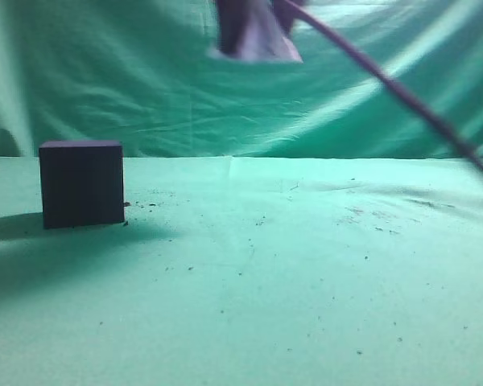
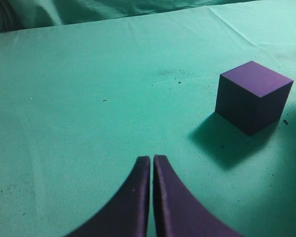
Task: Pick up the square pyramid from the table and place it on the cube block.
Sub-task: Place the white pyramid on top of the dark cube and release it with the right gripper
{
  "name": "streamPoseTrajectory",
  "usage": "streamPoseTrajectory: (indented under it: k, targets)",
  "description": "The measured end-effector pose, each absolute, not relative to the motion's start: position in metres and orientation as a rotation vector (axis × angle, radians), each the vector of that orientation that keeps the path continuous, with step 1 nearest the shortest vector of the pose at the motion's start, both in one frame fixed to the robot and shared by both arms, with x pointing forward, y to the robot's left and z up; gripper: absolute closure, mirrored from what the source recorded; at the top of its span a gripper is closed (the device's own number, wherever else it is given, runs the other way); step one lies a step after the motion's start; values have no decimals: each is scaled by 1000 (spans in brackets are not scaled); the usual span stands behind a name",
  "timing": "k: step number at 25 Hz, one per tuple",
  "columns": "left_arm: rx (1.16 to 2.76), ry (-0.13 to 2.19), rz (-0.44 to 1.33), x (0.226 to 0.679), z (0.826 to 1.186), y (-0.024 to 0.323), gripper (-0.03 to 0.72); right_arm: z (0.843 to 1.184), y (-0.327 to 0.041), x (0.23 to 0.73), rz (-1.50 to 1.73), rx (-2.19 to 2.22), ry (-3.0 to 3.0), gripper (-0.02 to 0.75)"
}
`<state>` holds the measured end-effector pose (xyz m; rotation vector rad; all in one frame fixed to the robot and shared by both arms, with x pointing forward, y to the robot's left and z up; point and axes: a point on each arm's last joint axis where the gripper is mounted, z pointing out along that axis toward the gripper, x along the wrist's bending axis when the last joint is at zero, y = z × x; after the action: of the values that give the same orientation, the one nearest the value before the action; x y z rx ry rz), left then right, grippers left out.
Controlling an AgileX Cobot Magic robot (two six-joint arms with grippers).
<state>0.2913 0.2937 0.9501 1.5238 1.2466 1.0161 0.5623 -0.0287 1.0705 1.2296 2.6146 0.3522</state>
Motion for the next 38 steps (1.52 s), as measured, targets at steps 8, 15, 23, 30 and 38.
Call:
streamPoseTrajectory:
  k: [8,15,23,30,38]
  targets:
    - [1524,1247,1016,291,950,294,688,1060,54,517,473,996,2757,351]
    - [1524,1247,1016,291,950,294,688,1019,81,519,423,1005,2810,351]
    - [1524,1247,1016,291,950,294,688,1005,93,527,520,985,2776,376]
    - [1524,1247,1016,291,950,294,688,1001,94,533,513,989,2765,169]
    - [1524,1247,1016,291,950,294,688,1077,93,538,645,966,2659,232]
